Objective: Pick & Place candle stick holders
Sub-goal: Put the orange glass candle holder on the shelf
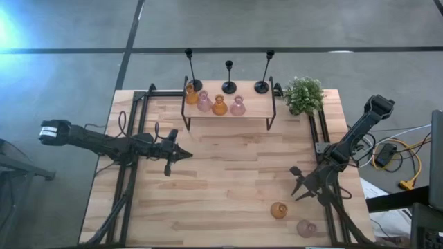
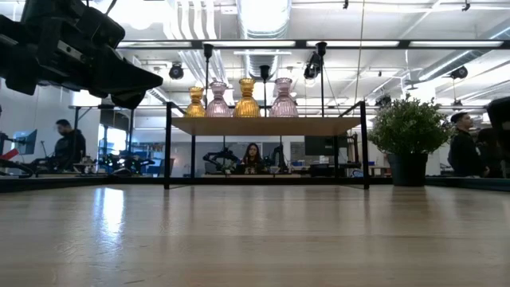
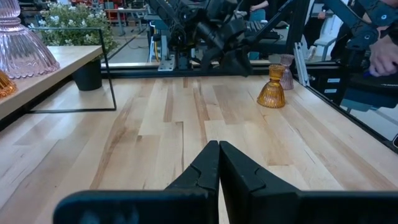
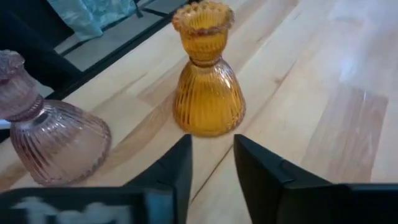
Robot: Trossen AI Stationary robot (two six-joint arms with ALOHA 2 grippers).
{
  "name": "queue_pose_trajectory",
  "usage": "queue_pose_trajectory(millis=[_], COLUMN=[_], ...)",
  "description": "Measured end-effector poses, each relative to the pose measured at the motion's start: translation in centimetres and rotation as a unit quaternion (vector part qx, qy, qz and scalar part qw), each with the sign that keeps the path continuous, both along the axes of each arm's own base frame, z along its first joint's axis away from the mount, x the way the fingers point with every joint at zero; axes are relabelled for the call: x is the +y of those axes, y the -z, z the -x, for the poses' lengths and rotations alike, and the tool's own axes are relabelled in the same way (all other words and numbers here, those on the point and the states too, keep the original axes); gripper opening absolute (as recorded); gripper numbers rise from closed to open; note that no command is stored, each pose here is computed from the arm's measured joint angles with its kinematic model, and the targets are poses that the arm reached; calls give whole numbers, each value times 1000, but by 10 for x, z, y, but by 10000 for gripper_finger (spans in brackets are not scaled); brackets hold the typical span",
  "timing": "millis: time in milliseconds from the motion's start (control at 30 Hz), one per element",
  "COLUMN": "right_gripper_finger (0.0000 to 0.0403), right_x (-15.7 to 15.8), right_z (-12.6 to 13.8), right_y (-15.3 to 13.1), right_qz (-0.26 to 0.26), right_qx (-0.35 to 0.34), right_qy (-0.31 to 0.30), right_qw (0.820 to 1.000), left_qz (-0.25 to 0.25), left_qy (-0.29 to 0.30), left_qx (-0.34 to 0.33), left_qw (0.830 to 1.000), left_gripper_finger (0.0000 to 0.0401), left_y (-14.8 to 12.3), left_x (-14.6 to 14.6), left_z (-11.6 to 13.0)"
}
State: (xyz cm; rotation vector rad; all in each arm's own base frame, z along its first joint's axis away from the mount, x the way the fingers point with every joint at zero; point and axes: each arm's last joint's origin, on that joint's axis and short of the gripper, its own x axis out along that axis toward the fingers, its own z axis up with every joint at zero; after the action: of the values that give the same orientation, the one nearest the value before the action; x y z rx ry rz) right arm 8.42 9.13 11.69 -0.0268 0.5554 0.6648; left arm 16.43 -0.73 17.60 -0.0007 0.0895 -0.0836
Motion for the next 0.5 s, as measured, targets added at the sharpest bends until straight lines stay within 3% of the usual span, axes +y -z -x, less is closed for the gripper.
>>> queue_pose_trajectory(millis=[267, 500], right_gripper_finger=[190, 207], right_x=[1, 1], right_z=[-2, -3], right_y=[-4, -6], right_qz=[-9, 7], right_qx=[-21, -37], right_qy=[14, 13], right_qw=[1000, 999], left_qz=[0, 0], left_qy=[0, 0], left_qx=[0, 0], left_qw=[1000, 1000], left_gripper_finger=[12, 12], left_y=[0, 0], left_x=[0, 0], left_z=[0, 0])
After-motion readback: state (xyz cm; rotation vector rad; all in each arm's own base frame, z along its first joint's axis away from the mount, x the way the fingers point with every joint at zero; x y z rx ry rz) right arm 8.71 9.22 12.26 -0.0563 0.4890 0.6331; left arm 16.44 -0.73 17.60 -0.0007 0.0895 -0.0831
